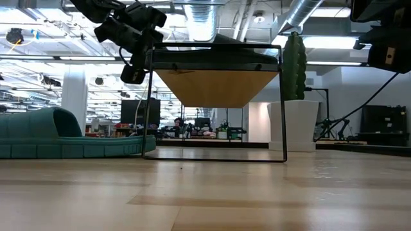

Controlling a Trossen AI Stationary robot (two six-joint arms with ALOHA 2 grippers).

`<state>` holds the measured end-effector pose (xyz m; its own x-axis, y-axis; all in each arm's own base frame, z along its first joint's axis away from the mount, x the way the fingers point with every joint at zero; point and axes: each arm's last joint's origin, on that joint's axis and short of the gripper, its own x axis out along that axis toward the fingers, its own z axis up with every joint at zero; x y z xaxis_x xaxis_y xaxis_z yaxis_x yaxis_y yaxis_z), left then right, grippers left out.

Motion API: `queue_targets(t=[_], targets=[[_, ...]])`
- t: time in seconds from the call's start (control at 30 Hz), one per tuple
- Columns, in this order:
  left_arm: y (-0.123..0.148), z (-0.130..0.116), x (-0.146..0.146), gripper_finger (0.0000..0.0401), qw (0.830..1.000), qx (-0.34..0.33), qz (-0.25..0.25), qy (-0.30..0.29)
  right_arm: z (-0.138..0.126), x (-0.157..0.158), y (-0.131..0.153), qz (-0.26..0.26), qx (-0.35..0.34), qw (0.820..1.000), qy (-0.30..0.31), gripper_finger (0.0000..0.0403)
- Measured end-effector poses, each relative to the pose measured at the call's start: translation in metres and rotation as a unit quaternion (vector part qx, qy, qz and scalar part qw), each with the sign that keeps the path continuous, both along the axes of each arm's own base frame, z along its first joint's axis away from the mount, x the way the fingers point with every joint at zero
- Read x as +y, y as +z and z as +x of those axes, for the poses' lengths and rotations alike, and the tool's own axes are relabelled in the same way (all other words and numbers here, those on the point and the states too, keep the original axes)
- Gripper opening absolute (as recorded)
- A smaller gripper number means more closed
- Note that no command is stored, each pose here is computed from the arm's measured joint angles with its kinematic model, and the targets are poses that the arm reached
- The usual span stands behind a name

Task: Pick and place slides into the shelf
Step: Put the black slipper on the shelf

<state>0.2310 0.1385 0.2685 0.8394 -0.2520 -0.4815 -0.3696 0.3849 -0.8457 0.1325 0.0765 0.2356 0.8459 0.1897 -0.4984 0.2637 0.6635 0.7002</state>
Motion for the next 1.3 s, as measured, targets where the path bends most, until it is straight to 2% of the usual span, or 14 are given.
queue_targets(t=[0.4,0.77,1.1,1.3], targets=[[0.0002,0.004,-0.0047,0.017,0.999,-0.004,0.036,-0.012,-0.0001,0.0004,-0.0001,0.004,0.002,1.0,0.007,0.0121],[0.0002,0.0039,-0.0054,0.0213,0.999,-0.009,0.04,-0.025,-0.0002,0.0006,-0.0001,0.004,0.003,1.0,0.01,0.0121],[-0.0008,0.0021,-0.0005,0.0222,0.995,-0.003,0.097,-0.014,-0.0002,0.0006,-0.0001,0.001,0.002,1.0,0.012,0.0121],[-0.001,0.0018,-0.0001,0.0222,0.995,-0.002,0.098,-0.013,-0.0002,0.0006,-0.0001,0.001,0.002,1.0,0.012,0.0121]])
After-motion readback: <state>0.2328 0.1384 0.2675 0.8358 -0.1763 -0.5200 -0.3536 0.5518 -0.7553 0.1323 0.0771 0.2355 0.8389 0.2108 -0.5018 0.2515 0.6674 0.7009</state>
